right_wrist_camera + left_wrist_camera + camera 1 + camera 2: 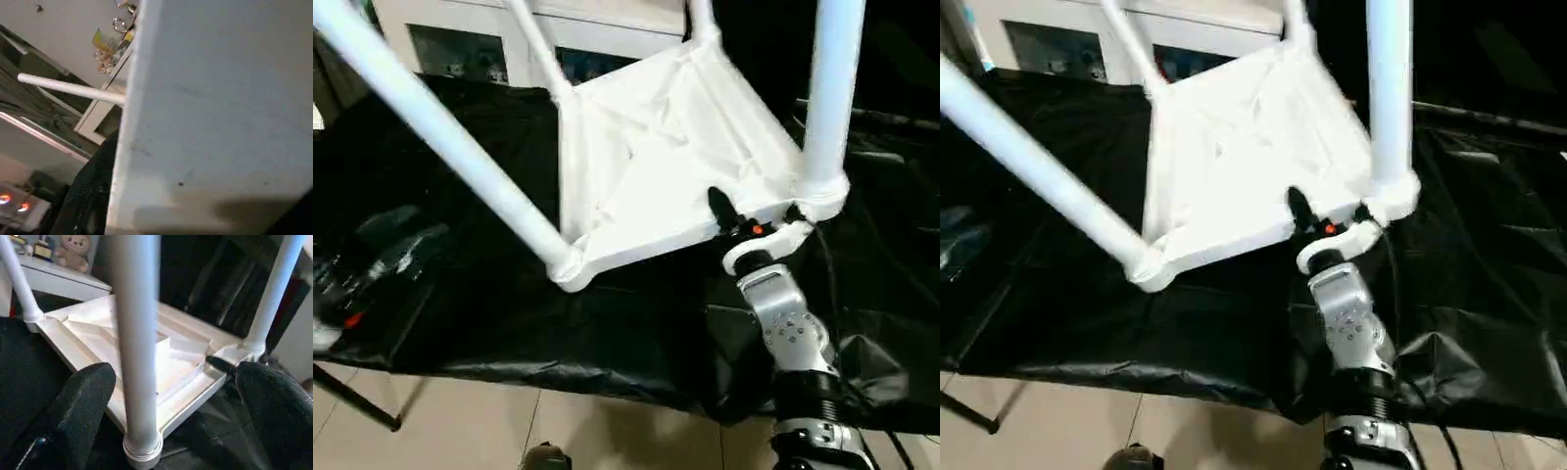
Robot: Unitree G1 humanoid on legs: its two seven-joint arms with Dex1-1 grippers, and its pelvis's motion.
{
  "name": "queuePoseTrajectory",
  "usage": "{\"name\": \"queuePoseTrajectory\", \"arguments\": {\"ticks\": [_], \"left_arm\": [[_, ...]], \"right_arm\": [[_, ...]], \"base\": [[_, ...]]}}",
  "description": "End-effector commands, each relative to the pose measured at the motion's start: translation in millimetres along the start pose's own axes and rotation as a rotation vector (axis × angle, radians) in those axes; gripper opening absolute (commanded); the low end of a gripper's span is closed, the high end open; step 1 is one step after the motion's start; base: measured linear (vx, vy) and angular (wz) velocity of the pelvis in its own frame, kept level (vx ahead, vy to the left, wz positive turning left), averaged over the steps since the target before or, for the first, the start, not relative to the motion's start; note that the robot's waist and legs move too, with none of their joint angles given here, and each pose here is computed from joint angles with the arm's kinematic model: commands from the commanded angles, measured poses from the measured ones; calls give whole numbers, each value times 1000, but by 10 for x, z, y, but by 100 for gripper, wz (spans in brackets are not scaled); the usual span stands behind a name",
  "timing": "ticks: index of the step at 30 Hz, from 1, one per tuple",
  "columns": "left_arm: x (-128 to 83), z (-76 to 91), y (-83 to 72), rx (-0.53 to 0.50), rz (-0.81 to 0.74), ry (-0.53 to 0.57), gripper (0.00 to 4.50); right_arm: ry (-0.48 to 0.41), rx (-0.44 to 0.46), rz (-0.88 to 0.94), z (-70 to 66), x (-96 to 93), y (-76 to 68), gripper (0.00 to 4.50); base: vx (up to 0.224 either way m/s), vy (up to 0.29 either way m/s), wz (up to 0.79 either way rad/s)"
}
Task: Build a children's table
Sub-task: Flip table
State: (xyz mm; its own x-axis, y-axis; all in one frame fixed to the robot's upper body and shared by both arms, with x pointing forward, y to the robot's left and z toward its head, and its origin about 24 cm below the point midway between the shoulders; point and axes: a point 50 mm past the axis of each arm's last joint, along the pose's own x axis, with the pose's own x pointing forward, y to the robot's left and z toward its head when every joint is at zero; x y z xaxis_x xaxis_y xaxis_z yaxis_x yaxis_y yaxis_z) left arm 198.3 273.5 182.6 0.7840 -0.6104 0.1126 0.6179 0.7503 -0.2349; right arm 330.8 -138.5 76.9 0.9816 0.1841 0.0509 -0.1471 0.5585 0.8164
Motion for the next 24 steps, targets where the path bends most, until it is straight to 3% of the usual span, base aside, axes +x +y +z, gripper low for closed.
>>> {"name": "queuePoseTrajectory", "arguments": {"ticks": [1,5,8,11,13,21,24], "left_arm": [[67,4,-68,7,-22,51,450],[79,25,-80,-1,-34,70,450],[106,32,-91,48,-31,113,450],[155,-16,-81,152,22,152,450],[215,-42,-82,224,68,179,450],[396,-53,-140,257,36,159,450],[473,-75,-190,243,4,170,450]], "right_arm": [[-85,-254,-53,323,-52,-19,196],[-84,-305,-67,363,-64,10,196],[-70,-415,-63,449,-72,107,196],[-53,-503,-64,485,-64,153,196],[-41,-607,-69,525,-61,203,196],[-38,-762,-95,678,-24,334,196],[-49,-771,-123,721,-9,373,196]], "base": [[0,0,0],[0,0,0],[0,0,0],[0,0,0],[0,0,0],[0,0,0],[0,0,0]]}}
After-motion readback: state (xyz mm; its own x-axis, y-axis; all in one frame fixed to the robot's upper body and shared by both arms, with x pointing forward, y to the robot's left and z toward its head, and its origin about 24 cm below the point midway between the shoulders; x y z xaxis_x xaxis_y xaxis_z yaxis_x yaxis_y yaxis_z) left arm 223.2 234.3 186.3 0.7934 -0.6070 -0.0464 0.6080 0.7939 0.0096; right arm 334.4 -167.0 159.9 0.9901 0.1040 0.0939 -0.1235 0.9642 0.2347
